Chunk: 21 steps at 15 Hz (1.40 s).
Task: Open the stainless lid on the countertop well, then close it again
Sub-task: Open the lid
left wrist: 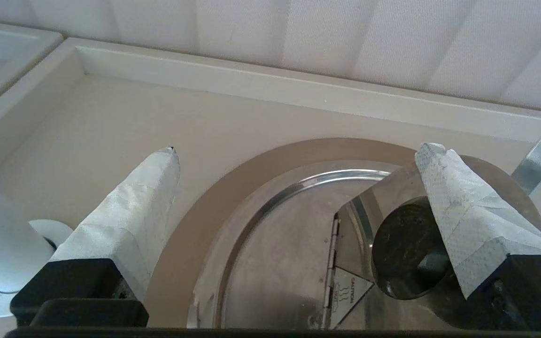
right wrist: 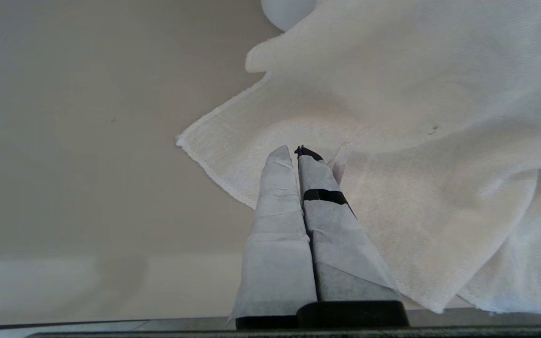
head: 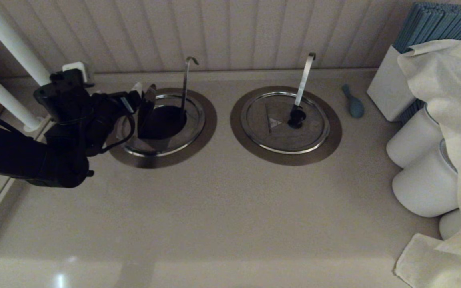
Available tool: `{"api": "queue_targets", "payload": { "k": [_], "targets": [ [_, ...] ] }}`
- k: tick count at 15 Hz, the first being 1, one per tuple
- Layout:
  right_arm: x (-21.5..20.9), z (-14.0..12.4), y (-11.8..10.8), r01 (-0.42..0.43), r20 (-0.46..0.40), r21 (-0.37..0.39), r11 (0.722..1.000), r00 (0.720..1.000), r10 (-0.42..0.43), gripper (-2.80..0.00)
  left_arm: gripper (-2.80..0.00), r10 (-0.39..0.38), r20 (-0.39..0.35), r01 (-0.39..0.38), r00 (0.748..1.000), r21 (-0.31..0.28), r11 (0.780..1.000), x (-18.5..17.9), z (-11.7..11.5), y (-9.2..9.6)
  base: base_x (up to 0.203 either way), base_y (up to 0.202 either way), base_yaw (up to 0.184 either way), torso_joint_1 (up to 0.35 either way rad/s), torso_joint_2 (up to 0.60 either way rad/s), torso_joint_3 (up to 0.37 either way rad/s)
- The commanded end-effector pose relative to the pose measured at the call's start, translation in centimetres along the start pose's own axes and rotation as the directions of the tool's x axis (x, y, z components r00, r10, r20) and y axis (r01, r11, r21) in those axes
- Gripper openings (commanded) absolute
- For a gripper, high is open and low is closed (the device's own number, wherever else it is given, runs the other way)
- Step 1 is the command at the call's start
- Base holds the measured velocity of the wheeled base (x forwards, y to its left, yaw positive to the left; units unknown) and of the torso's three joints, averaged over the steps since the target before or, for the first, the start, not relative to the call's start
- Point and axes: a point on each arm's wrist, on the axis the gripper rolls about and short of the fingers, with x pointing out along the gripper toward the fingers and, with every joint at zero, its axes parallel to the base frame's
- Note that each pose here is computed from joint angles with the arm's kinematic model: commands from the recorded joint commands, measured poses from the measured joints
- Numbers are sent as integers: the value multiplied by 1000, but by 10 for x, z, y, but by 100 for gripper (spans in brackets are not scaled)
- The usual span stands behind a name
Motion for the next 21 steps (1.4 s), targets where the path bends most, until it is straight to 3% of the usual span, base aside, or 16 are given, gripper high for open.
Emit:
{"api": "queue_targets", "payload": {
  "k": [1,8,18,21],
  "targets": [
    [0,0,0,0,-2,0,1000,1000,0,-280,0,10,6,-10,1000,1,1000,1,0,5,0,0,0,0,0,0],
    [0,0,0,-2,-1,0,1000,1000,2,-280,0,45,27,-45,999,9,999,6,8,20,0,0,0,0,0,0],
    [0,0,0,-2,-2,0,1000,1000,2,-280,0,60,155,-60,986,0,998,-16,71,29,0,0,0,0,0,0],
    [0,0,0,-1,-1,0,1000,1000,1,-280,0,37,181,-35,983,-13,999,-28,90,23,0,0,0,0,0,0]
  ]
}}
